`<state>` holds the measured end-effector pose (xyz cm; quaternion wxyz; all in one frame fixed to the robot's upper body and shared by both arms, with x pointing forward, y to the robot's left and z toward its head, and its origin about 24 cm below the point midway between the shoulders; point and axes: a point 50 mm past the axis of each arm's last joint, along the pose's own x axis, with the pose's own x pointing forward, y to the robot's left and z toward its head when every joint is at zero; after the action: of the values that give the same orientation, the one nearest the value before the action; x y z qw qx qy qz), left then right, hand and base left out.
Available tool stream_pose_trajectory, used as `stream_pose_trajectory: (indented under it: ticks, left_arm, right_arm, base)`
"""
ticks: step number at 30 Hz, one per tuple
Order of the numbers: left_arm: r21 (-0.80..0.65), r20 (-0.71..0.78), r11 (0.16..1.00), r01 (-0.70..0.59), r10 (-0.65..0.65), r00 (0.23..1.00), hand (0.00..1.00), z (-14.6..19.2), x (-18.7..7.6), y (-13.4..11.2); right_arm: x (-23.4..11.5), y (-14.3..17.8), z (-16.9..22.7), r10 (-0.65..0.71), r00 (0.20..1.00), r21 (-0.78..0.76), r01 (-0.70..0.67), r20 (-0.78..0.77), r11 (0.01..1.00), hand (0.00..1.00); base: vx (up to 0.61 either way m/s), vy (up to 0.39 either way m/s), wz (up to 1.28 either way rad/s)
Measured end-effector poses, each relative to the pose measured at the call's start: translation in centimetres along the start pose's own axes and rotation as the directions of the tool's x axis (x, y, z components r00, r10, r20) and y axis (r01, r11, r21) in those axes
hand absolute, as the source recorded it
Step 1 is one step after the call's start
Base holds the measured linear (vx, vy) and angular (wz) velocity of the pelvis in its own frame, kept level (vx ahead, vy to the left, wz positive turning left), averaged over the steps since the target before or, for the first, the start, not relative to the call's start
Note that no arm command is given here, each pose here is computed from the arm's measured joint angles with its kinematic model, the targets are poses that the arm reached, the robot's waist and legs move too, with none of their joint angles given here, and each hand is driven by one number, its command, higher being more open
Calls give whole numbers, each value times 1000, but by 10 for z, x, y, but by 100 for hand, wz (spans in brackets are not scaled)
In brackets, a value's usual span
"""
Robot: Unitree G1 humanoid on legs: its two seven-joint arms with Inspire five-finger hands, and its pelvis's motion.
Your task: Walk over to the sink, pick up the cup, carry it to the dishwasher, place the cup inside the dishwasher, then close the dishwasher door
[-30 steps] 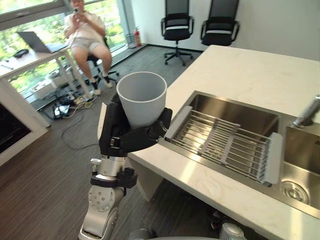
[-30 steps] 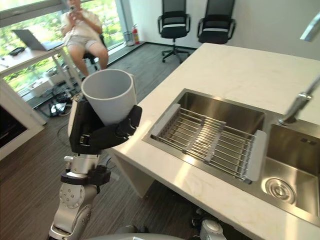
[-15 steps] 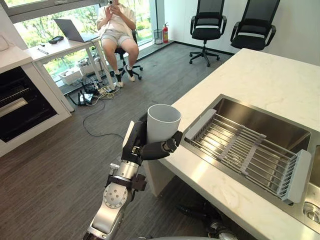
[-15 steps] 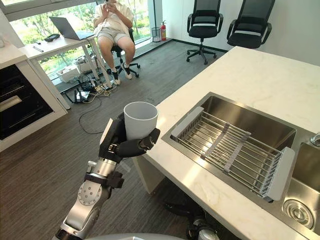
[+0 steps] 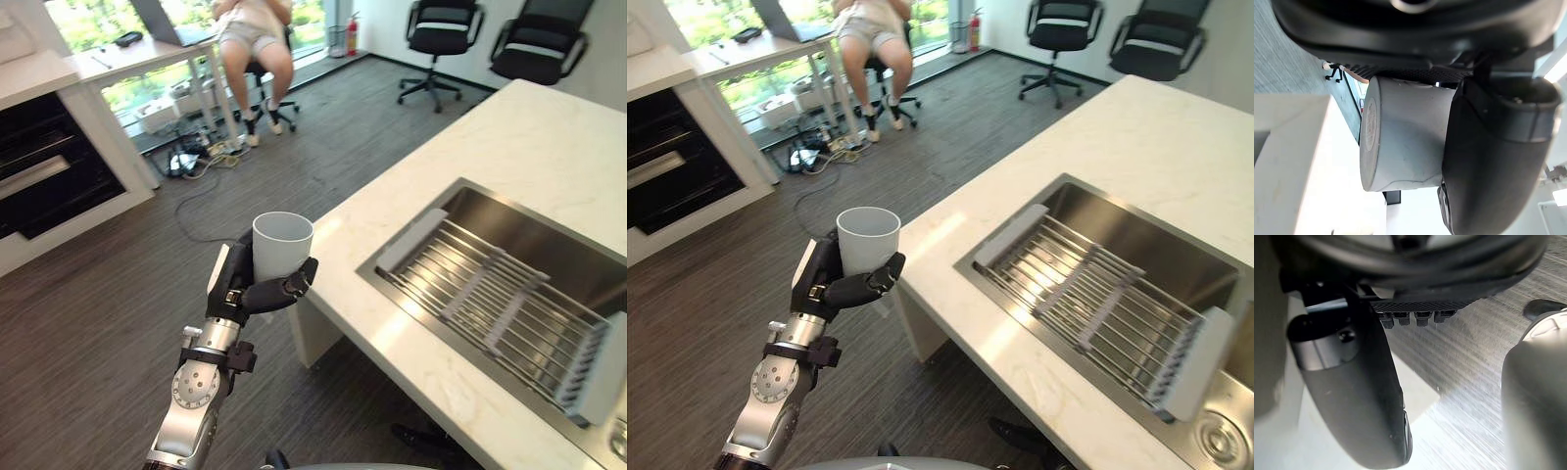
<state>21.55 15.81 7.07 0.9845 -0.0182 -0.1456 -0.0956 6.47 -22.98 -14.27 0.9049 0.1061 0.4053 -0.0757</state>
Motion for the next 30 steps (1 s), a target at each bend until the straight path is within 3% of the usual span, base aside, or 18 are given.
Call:
stream_pose_trajectory:
  ticks: [4, 10, 16, 20, 23, 30]
  left_arm:
    - [1, 31, 997, -77, 77, 997, 0, 5, -3, 11]
    - [-2, 146, 999, -42, 42, 988, 0, 30, 2, 5]
    - [-19, 112, 998, -66, 67, 991, 0, 19, 6, 1]
    - [-43, 82, 999, 12, -8, 997, 0, 13, 5, -17]
    - [-116, 60, 992, 42, -35, 998, 0, 7, 2, -37]
    - [-118, 92, 982, 150, -139, 986, 0, 14, 6, -40]
  right_arm:
    - [14, 24, 14, 85, 996, -20, -85, 34, 996, 100]
    - [13, 16, 26, 84, 995, -74, -79, 58, 994, 100]
    - [9, 27, 13, 133, 991, -80, -131, 15, 988, 100]
    - [3, 36, 7, 149, 988, -57, -147, 33, 988, 100]
    - [-7, 29, 3, 61, 994, 68, -67, 91, 995, 100]
    - [7, 38, 22, 103, 987, 24, -107, 121, 994, 100]
  base:
    - [21, 28, 58]
    - [27, 104, 79]
    - [93, 68, 111]
    - [132, -115, 143]
    - [233, -182, 88]
    - [128, -10, 54]
